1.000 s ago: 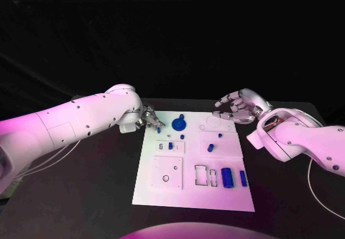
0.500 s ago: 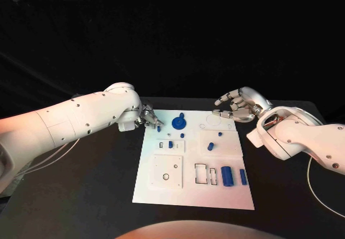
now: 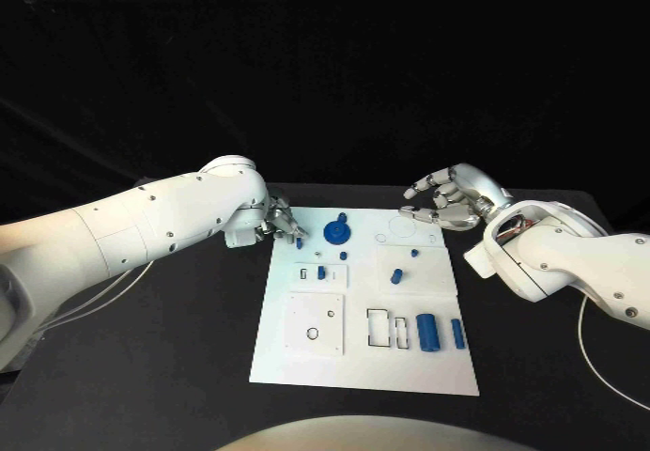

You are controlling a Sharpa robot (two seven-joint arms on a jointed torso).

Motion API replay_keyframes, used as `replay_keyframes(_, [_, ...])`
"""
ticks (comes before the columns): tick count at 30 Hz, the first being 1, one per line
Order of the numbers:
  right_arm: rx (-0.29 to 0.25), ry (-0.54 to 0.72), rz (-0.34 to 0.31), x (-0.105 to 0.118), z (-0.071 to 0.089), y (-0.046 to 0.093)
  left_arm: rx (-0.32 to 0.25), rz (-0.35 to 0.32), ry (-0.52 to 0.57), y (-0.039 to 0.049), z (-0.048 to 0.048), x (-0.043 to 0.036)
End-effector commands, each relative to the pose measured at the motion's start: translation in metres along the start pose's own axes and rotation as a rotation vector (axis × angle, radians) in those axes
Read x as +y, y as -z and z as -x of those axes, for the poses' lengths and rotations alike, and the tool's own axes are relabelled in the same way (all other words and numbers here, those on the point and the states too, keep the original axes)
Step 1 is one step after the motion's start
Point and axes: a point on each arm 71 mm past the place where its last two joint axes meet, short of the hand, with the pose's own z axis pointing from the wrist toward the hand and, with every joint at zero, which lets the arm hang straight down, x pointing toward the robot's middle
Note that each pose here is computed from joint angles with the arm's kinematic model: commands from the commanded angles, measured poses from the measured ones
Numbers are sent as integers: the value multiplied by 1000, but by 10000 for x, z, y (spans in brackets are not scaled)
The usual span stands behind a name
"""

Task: Assemble the parts on the task board

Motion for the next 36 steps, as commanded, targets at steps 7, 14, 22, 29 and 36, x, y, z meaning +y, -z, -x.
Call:
replay_keyframes(7, [4,3,12,14,-10,0,27,-17,-6,-26,-25,-41])
replay_keyframes(14, [5,3,13,14,-11,-1,32,-15,-6,-38,-30,-42])
replay_keyframes(22, [5,4,13,14,-12,-3,36,-16,0,-43,-33,-37])
replay_keyframes(29, [6,4,13,15,-13,-4,51,-31,14,-46,-45,-45])
replay_keyframes(36, [6,3,13,16,-13,-4,48,-43,39,-47,-39,-35])
